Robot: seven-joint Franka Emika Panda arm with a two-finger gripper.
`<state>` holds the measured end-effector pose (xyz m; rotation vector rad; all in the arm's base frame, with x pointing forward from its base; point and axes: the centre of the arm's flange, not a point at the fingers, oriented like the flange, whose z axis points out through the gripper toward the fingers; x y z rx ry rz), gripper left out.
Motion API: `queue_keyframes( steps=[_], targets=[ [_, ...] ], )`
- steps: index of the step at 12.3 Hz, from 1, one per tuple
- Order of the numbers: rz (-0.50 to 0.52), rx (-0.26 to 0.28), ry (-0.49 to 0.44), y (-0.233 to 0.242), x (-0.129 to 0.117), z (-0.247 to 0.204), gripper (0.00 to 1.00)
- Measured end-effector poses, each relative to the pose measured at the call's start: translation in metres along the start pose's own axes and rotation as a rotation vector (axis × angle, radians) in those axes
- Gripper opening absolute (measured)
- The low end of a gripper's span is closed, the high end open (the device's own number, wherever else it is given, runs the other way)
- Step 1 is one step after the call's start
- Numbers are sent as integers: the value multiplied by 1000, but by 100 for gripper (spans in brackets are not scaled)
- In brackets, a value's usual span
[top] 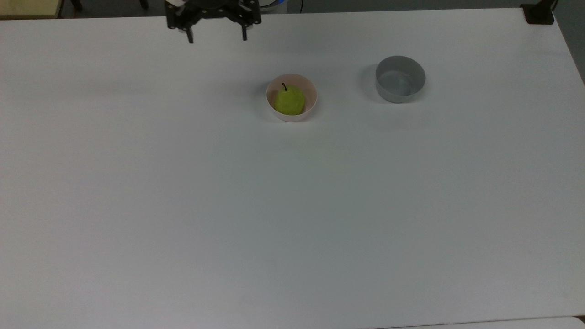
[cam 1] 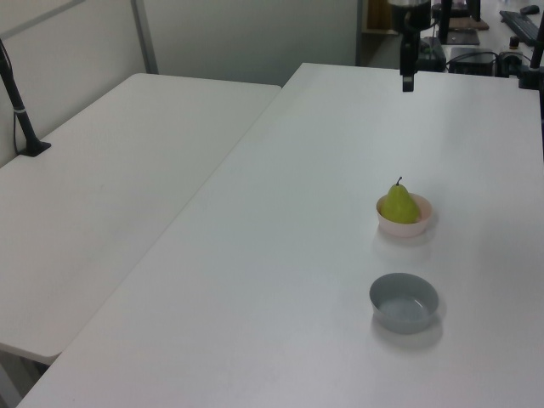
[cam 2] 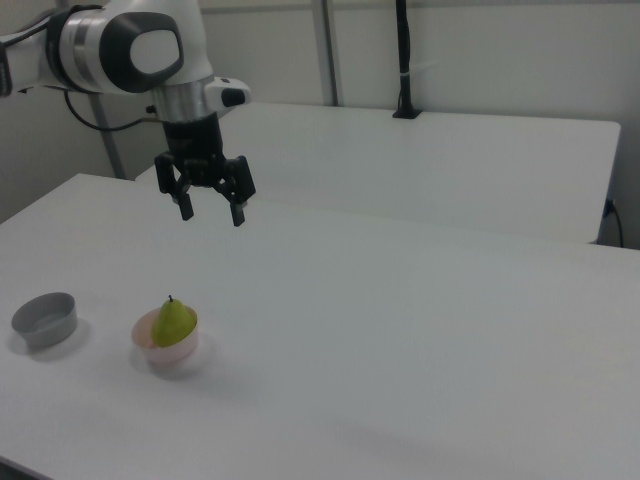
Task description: Place the pear in the bowl
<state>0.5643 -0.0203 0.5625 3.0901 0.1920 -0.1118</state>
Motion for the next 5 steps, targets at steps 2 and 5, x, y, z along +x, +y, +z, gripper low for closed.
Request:
queue_keyframes(
  steps=[2,5],
  targets=[
    [38,4,2,22,-4,-1,100],
    [51,1,22,29,-4,-10,100]
  ],
)
